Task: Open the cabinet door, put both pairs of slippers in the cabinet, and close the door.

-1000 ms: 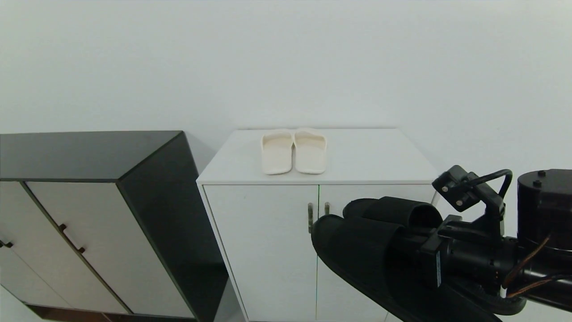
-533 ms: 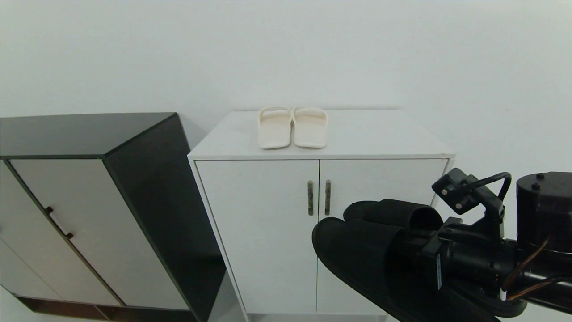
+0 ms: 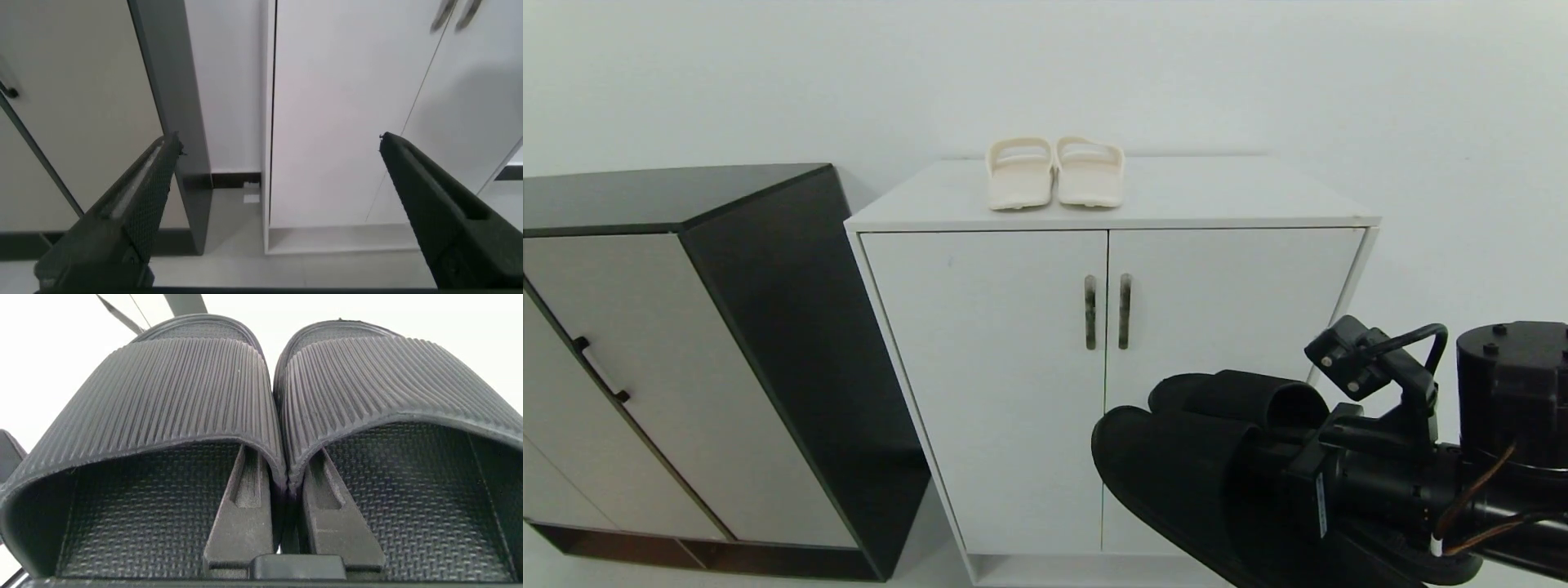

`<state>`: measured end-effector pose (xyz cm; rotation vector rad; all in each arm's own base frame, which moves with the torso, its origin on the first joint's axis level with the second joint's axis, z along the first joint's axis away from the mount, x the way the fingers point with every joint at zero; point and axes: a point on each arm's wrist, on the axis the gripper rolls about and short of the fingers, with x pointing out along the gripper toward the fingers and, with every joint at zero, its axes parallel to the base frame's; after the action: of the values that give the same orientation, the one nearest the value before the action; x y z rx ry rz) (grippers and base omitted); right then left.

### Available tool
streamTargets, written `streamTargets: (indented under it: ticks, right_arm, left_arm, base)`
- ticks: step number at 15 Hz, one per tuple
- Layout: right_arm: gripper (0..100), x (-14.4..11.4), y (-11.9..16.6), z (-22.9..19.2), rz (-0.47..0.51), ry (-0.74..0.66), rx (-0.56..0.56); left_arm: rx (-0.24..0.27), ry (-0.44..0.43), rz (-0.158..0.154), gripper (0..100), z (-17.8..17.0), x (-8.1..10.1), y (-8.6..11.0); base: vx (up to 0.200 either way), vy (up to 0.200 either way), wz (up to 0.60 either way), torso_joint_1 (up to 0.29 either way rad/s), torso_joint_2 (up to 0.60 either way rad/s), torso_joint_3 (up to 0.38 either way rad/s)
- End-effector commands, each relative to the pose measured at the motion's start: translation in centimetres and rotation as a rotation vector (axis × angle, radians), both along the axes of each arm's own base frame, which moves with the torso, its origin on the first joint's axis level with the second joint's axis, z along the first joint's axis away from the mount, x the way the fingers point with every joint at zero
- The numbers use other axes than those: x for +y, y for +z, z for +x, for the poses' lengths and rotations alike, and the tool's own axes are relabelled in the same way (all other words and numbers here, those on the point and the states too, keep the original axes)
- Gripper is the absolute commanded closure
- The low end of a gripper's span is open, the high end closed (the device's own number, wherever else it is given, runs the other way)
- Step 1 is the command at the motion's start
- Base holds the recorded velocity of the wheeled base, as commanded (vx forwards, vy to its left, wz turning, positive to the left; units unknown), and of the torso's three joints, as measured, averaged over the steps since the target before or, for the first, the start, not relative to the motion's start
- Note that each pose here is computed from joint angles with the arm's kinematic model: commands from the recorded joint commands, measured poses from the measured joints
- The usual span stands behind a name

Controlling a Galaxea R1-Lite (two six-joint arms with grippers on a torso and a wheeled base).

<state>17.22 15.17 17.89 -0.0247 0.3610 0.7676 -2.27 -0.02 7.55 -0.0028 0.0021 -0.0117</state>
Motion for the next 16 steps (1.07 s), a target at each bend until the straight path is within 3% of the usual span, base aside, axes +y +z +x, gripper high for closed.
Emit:
streamTargets:
  ticks: [1, 6, 7, 9, 10, 11, 12, 13, 15, 16]
  right_arm:
    - [100, 0.1, -0.1, 0.0, -0.002, 0.005, 0.003]
    - [100, 0.2, -0.1, -0.1, -0.002, 0.011, 0.003]
    - [100, 0.2, -0.1, -0.1, -0.003, 0.011, 0.005]
    - [100, 0.2, -0.3, -0.2, -0.003, 0.027, 0.013]
    - [100, 0.2, -0.4, -0.3, -0.003, 0.032, 0.014]
    - [100, 0.2, -0.4, -0.3, -0.003, 0.032, 0.014]
    - [100, 0.2, -0.4, -0.3, -0.004, 0.032, 0.016]
    - [100, 0.2, -0.5, -0.3, -0.008, 0.033, 0.02]
    - [100, 0.2, -0.7, -0.3, -0.01, 0.032, 0.019]
    - [100, 0.1, -0.7, -0.3, -0.01, 0.026, 0.017]
  left_arm:
    - [0.002, -0.001, 0.0, 0, 0.0, 0.0, 0.0]
    - [0.013, -0.004, 0.018, 0, 0.1, 0.0, 0.0]
    - [0.009, -0.016, 0.046, 0, 0.1, 0.0, 0.0]
    - [0.007, -0.029, 0.058, 0, 0.1, -0.1, 0.0]
    - [0.001, -0.032, 0.096, 0, 0.0, -0.1, 0.0]
    - [-0.011, -0.039, 0.099, 0, 0.0, -0.1, 1.1]
    - [-0.019, -0.068, 0.063, 0, 0.2, -0.1, 4.1]
    - [-0.013, -0.117, 0.003, 0, 0.7, -0.3, 6.8]
    - [0.083, -0.237, -0.01, 0, 3.2, -0.5, 8.9]
    - [0.098, -0.289, -0.012, 0, 4.7, -0.6, 9.6]
  base:
    - [0.0, 0.0, 0.0, -0.115, 0.47, 0.339]
    - [0.0, 0.0, 0.0, -0.082, 0.45, 0.36]
    - [0.0, 0.0, 0.0, -0.036, 0.45, 0.393]
    - [0.0, 0.0, 0.0, -0.024, 0.4, 0.378]
    - [0.0, 0.0, 0.0, -0.002, 0.21, 0.203]
    - [0.0, 0.0, 0.0, 0.007, 0.12, 0.115]
    - [0.0, 0.0, 0.0, 0.002, 0.08, 0.041]
    - [0.0, 0.0, 0.0, 0.007, 0.04, 0.051]
    - [0.0, 0.0, 0.0, 0.0, 0.0, 0.0]
    - [0.0, 0.0, 0.0, 0.0, 0.0, 0.0]
